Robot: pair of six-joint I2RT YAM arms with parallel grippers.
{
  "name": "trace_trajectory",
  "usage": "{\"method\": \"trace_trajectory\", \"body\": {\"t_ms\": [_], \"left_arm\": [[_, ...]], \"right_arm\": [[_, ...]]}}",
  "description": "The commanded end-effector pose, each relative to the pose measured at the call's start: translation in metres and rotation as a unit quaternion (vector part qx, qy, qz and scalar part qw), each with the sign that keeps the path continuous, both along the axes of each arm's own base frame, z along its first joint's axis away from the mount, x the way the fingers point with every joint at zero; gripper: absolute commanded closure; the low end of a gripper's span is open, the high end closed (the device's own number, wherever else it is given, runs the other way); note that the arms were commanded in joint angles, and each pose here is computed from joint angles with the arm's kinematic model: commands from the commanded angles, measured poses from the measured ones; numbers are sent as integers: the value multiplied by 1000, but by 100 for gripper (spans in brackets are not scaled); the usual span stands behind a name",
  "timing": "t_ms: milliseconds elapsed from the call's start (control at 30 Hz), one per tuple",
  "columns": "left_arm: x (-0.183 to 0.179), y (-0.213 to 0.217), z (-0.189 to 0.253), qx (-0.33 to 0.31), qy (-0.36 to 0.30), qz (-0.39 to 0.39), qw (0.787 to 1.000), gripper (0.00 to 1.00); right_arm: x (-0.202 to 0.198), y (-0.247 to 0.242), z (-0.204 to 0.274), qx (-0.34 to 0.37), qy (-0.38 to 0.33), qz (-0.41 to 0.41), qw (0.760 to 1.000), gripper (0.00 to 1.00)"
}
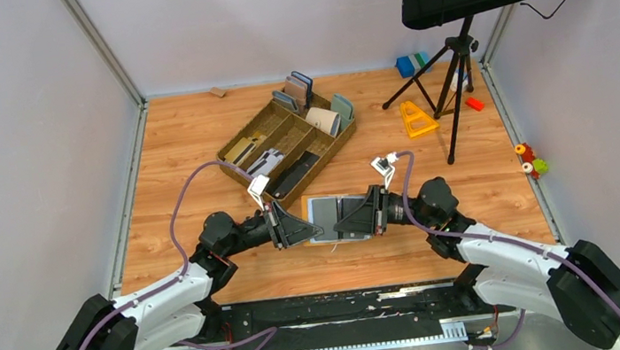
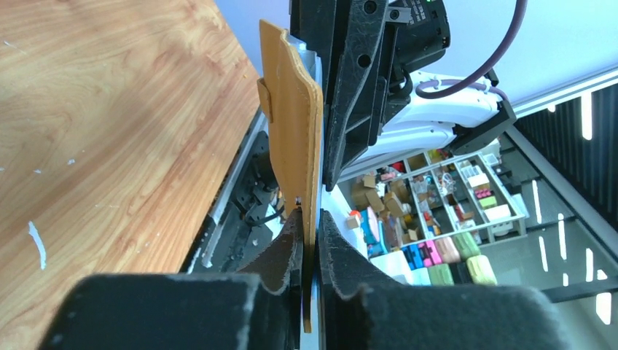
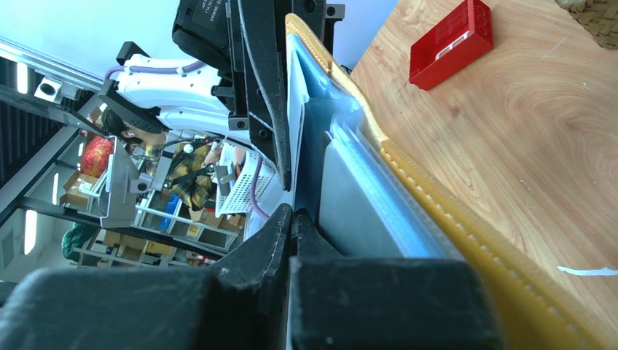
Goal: Take the credit cards out of the card holder
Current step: Remove the credit card from the card holder.
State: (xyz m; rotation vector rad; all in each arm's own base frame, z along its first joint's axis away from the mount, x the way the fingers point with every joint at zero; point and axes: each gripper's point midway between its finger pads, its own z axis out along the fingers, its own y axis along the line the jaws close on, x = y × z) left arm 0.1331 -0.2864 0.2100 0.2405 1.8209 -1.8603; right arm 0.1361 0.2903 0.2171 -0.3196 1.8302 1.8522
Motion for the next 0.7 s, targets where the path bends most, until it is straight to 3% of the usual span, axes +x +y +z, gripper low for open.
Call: {"method": "trace_trajectory", "body": {"t_ms": [0,333,467,600,667], "left_arm": [[0,0,18,-24,-31,1,999,99],[1,-1,19,-26,-25,0,999,95],[1,-2,16,-24,-20,-3,999,87],[0,-2,14,-24,-18,-6,1000,100],[3,-2,11,-19,-15,2,1000,100]], "right_arm": [[1,-3,2,-2,-25,-11,1000,100],[4,-17,-10,-15,-16,-29,999,100],[4,-17,-10,-15,-14,-30,999,100],[5,-16,-9,-15,-15,-27,999,100],[7,-18,-11,-20,-12,-32,999,100]]}}
